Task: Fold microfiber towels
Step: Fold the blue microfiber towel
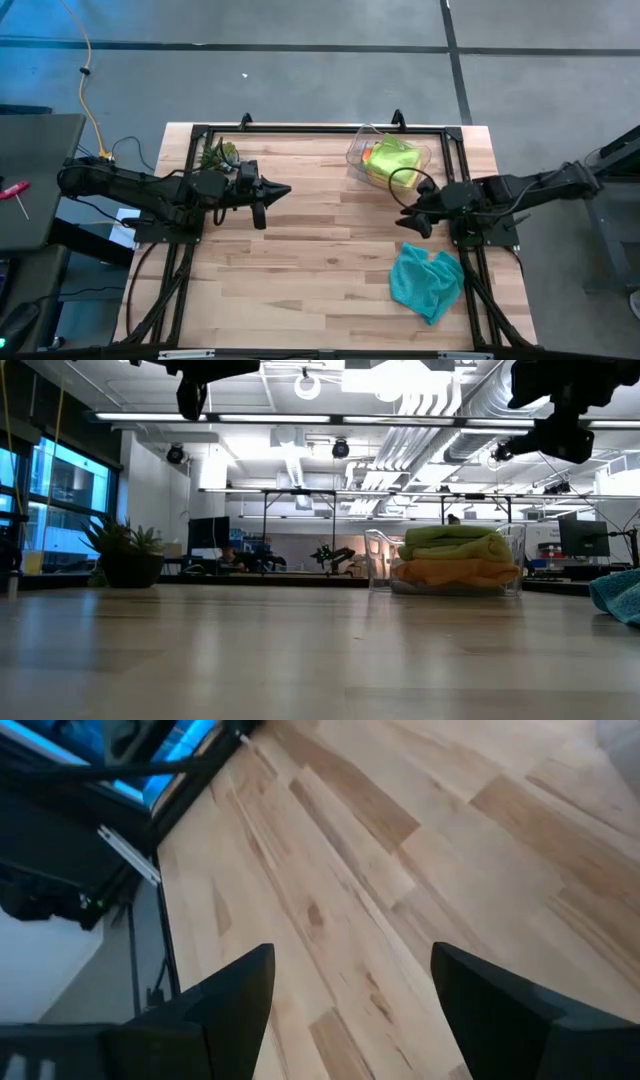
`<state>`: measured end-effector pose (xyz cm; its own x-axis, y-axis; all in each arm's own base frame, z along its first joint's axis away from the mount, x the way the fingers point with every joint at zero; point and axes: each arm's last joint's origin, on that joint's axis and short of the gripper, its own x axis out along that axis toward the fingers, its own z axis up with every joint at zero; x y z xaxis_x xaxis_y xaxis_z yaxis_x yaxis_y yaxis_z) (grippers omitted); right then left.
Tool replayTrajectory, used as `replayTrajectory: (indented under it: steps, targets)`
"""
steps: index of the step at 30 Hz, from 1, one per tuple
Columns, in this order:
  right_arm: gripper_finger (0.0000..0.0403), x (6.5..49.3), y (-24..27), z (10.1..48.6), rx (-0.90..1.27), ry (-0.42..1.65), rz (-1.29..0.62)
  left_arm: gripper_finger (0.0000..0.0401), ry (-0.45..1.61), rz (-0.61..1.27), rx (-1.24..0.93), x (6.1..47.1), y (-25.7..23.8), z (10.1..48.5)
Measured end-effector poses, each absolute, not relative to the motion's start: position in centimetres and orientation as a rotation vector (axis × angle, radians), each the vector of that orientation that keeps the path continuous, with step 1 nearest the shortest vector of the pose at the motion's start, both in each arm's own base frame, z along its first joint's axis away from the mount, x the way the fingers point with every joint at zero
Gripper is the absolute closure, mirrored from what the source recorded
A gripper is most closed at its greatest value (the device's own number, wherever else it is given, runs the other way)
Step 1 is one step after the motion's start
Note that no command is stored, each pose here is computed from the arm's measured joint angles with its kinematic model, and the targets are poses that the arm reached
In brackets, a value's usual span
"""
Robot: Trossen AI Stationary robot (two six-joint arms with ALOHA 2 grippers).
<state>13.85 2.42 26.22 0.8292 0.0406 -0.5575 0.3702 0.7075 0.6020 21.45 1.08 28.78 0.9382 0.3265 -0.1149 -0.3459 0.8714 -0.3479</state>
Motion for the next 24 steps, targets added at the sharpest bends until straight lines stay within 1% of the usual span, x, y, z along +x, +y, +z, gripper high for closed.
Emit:
replayTrajectory:
  steps: [8,13,17,20,24]
  targets:
    - [0.0142,14.3,3.1,25.8,0.813,0.621,-0.194,0.0401,0.052,0.352,-0.385,21.5,1.1,28.8]
    - [0.0142,15.3,3.6,24.8,0.862,0.681,-0.247,0.0401,0.063,0.333,-0.383,21.5,1.0,28.7]
    - [0.0142,16.4,4.4,23.9,0.920,0.762,-0.296,0.0401,0.143,0.263,-0.336,21.4,0.8,28.1]
    - [0.0142,17.6,5.3,24.4,0.924,0.812,-0.311,0.0401,0.220,0.192,-0.343,21.4,0.6,27.5]
    - [0.0142,19.6,6.3,25.7,0.873,0.917,-0.364,0.0401,0.341,0.119,-0.342,21.1,0.3,26.6]
